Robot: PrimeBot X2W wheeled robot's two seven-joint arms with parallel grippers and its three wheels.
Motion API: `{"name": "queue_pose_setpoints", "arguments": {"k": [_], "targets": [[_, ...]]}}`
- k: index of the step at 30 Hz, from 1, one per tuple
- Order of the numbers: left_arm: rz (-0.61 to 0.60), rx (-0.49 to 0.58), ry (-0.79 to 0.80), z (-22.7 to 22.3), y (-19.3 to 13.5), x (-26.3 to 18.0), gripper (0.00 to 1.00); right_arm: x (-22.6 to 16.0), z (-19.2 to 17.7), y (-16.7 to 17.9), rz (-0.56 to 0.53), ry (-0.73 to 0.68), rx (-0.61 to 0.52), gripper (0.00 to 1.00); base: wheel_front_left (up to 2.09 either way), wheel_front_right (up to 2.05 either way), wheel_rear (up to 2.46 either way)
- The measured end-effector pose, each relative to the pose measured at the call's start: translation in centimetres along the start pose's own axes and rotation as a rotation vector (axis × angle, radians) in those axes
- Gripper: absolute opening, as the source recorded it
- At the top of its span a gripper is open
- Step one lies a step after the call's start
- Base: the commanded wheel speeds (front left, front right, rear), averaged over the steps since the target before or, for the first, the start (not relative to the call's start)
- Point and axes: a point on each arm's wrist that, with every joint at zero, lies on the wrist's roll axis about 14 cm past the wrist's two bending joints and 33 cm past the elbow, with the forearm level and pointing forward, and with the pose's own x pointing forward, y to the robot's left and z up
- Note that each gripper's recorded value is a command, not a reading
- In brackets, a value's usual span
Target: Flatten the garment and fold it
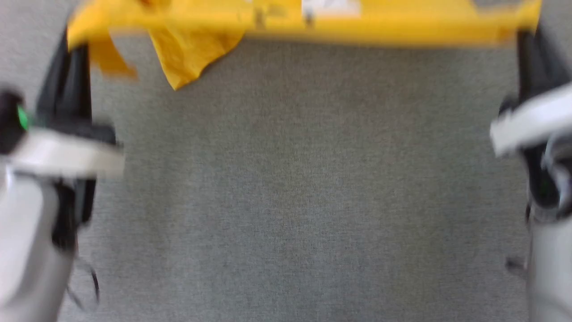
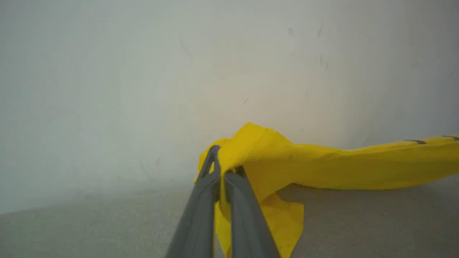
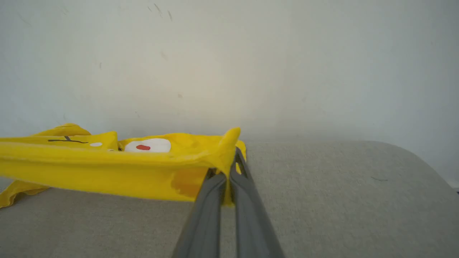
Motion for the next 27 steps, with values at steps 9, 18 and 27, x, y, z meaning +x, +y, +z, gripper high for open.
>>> {"name": "queue_pose_setpoints", "arguments": {"k": [9,18,27], "targets": [[0.166,-0.071,0.2,-2.9,-0.1,-11.2,0.0,-9.1,-2.9,-2.3,-0.093,0.109,0.096,0.0,0.0,0.0,0.0],[0.09,-0.157,0.568,-7.0,-3.0,-19.8,0.0,-16.1,-8.2,-1.2,-0.079,0.393,0.16,0.0,0.0,0.0,0.0],[-0.041,-0.282,1.042,-10.1,-7.8,-30.7,0.0,-22.8,-11.5,-0.5,-0.023,0.681,0.144,0.0,0.0,0.0,0.0]]}}
